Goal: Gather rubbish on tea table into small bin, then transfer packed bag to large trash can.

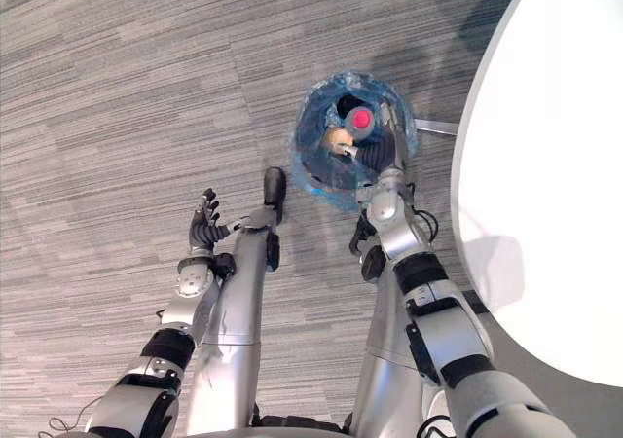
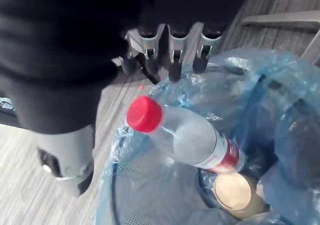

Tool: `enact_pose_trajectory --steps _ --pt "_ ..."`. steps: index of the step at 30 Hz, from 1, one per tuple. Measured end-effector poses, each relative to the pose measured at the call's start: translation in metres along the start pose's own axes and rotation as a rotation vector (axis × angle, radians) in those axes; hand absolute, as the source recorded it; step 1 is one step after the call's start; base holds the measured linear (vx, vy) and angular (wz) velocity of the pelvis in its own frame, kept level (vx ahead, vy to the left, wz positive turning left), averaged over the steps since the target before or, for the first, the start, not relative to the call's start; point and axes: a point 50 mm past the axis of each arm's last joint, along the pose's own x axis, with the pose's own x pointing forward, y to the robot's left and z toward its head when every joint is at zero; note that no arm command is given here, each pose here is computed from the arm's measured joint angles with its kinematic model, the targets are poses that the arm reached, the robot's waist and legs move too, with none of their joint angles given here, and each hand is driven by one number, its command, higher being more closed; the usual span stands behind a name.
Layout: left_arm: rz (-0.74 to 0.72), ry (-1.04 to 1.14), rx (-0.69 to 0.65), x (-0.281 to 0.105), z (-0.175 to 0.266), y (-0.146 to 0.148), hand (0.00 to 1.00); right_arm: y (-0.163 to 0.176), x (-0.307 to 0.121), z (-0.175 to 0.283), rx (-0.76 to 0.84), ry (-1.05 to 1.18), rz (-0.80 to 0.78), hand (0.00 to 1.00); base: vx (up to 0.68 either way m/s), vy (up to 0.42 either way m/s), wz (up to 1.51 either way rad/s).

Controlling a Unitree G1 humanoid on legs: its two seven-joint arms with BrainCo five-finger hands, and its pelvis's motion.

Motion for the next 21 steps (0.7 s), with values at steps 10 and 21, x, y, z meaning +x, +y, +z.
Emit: enact_pose_trajectory --steps 10,21 --pt "0.023 0.023 0.025 0.001 -0.003 0.011 0.0 0.016 -0.033 0.026 0.113 -0.144 0.025 0.0 0.0 -0.001 -0.04" --pt "0.012 0.024 0.044 0.0 -0.004 0.01 0.0 0.024 -0.054 0.039 0.002 -0.309 0.127 0.0 0.0 -0.003 -0.02"
